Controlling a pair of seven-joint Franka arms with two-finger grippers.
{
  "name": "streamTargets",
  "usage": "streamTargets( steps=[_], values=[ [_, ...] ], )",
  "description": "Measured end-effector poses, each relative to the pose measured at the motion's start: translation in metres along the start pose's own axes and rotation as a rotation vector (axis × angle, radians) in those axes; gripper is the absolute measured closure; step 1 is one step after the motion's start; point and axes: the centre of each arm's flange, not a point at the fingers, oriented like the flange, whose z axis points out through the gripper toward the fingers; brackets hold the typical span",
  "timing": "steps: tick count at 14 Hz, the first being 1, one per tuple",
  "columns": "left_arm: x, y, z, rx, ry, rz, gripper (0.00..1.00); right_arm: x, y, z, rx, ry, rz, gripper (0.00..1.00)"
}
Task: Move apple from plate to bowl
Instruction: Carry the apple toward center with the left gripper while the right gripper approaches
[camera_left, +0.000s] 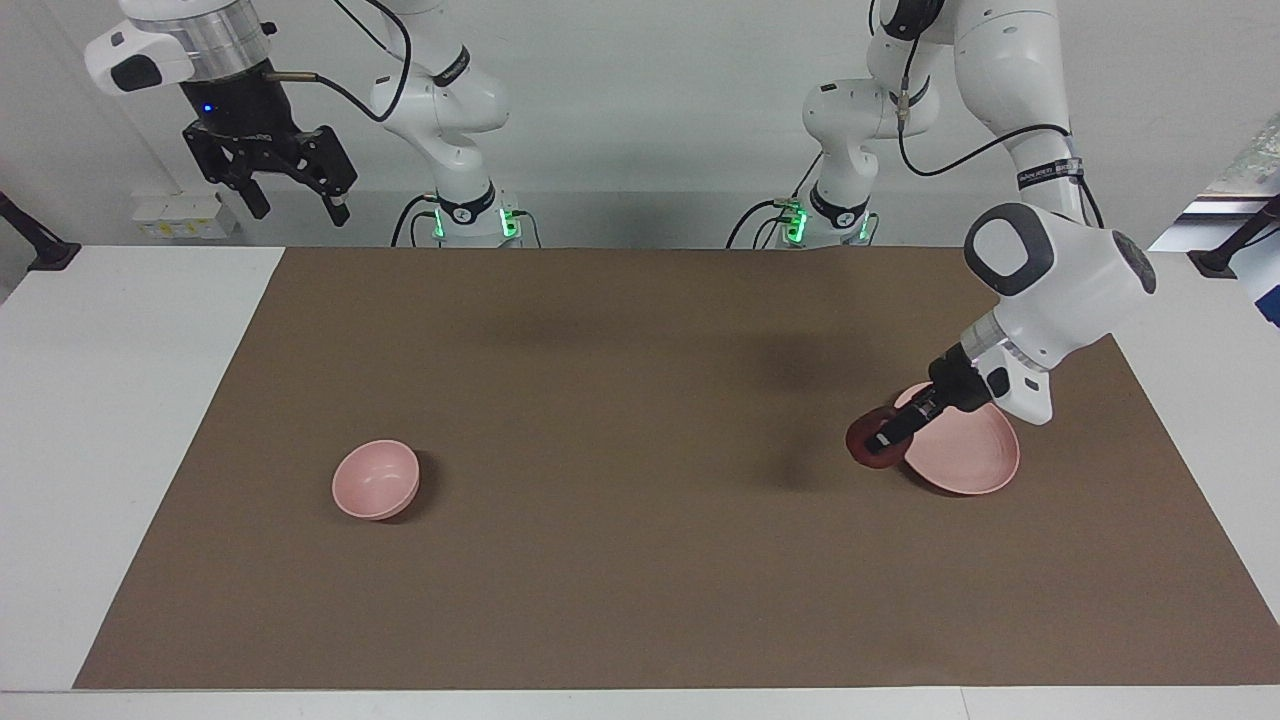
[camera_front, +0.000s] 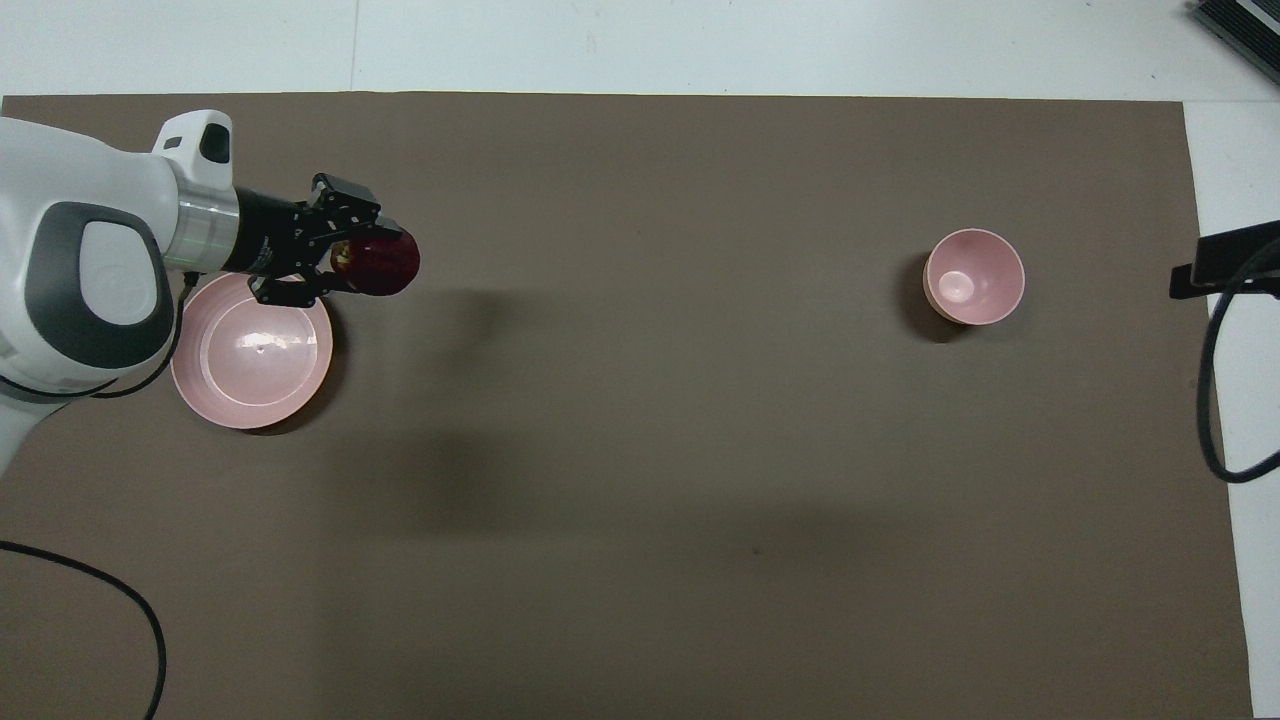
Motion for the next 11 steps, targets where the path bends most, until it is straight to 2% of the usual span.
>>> streamTargets(
  steps=[3,6,8,11],
  values=[
    [-0.036,0.032,0.021,-0.100,-0.114,-0.071,0.19,0.010,-0.008,0.029,0.061,-0.003,0.037,0.00],
    [-0.068,0.053,0.039,-0.138,-0.202,-0.069,0.19,0.019,-0.024,0.065,0.208,-0.029,0.098,0.00],
    [-0.091,0.063,0.048,-0.162,-0.298,-0.082,0.19,0.021,-0.036,0.079,0.348,-0.056,0.128,0.00],
    [-0.114,0.067,0.055,-0.156,-0.447,-0.097,0.19,0.023,-0.052,0.090,0.468,-0.042,0.127,0.00]
  ],
)
